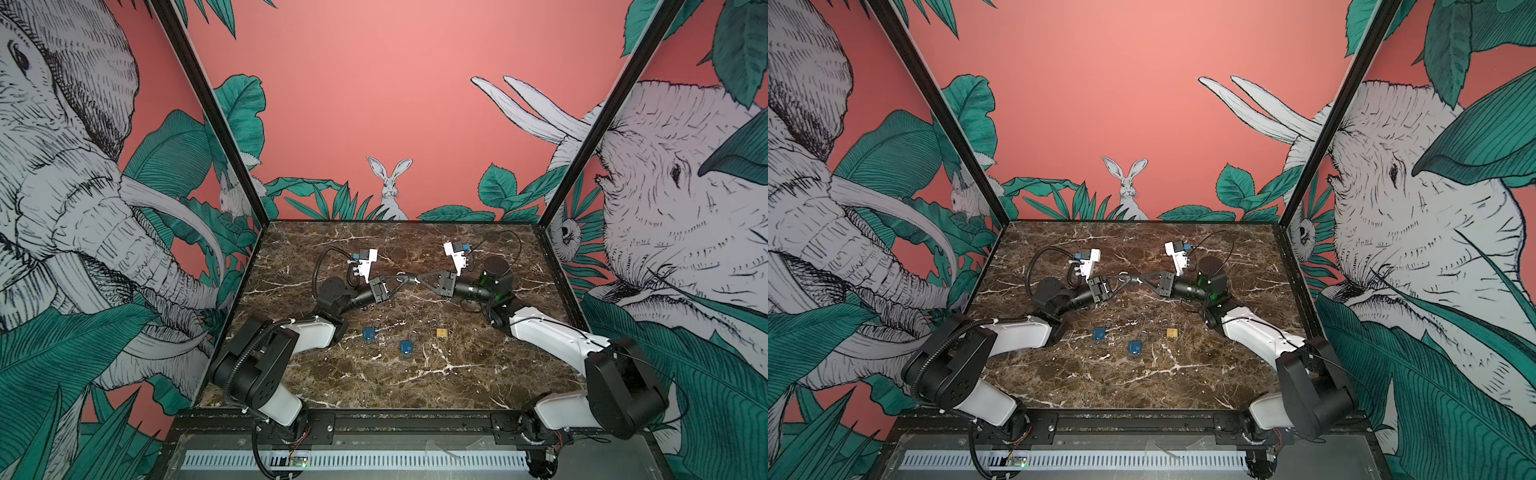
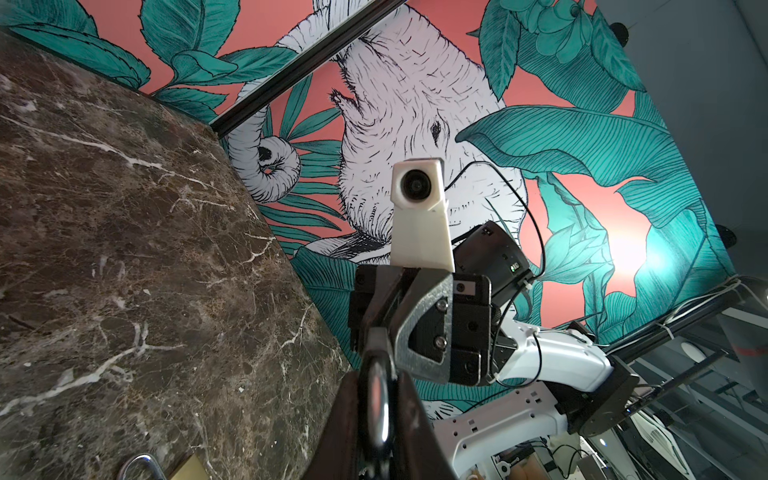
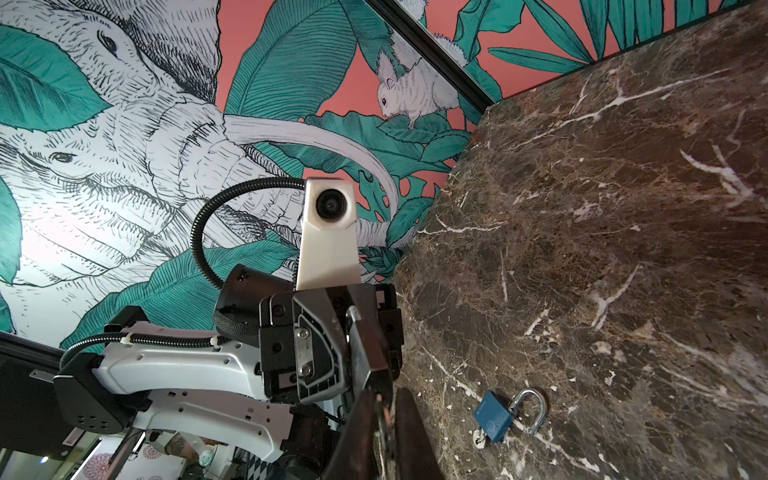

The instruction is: Lock with the key

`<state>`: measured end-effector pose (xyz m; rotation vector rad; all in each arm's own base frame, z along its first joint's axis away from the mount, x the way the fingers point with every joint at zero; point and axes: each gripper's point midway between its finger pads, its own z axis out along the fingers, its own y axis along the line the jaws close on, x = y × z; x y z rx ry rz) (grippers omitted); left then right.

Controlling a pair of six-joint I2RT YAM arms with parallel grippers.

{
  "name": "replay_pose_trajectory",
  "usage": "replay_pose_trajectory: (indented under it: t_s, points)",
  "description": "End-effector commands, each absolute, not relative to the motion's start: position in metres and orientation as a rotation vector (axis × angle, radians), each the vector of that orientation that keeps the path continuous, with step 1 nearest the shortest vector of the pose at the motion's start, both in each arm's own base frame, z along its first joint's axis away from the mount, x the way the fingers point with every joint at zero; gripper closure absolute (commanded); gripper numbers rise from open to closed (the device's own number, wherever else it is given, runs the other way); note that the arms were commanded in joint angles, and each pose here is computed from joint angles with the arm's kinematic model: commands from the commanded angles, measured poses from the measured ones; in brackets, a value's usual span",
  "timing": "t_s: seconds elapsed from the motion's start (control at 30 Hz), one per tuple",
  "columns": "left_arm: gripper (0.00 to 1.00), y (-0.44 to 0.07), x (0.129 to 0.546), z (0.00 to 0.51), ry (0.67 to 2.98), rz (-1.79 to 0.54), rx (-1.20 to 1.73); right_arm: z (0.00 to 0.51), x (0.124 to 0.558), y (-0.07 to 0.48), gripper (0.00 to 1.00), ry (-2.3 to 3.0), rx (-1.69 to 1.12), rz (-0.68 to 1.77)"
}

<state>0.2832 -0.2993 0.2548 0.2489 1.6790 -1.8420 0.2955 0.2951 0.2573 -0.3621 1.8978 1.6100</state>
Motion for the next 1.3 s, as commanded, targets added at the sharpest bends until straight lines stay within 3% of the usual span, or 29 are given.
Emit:
replay_pose_trajectory:
  t_s: [0.0,0.13,0.23,1.03,1.17,1.27]
  points:
    - [1.00,-0.300,0.279,0.273,1.603,-1.860,0.298,0.277,0.293,0.300,0.92,1.811,-0.422,1.634]
    - [1.00,-0.300,0.280,0.272,1.603,-1.858,0.294,0.275,0.293,0.300,0.93,1.814,-0.416,1.636]
    - [1.00,-0.300,0.281,0.271,1.608,-1.856,0.286,0.274,0.293,0.300,1.00,1.809,-0.406,1.654]
    - [1.00,-0.303,0.287,0.274,1.601,-1.895,0.286,0.259,0.299,0.252,1.00,1.738,-0.288,1.658]
    - [1.00,-0.314,0.299,0.247,1.754,-1.834,0.238,0.220,0.309,0.226,1.00,1.920,-0.118,1.461]
    - [1.00,-0.319,0.306,0.214,1.933,-1.643,0.243,0.188,0.306,0.199,1.00,2.094,-0.017,1.207]
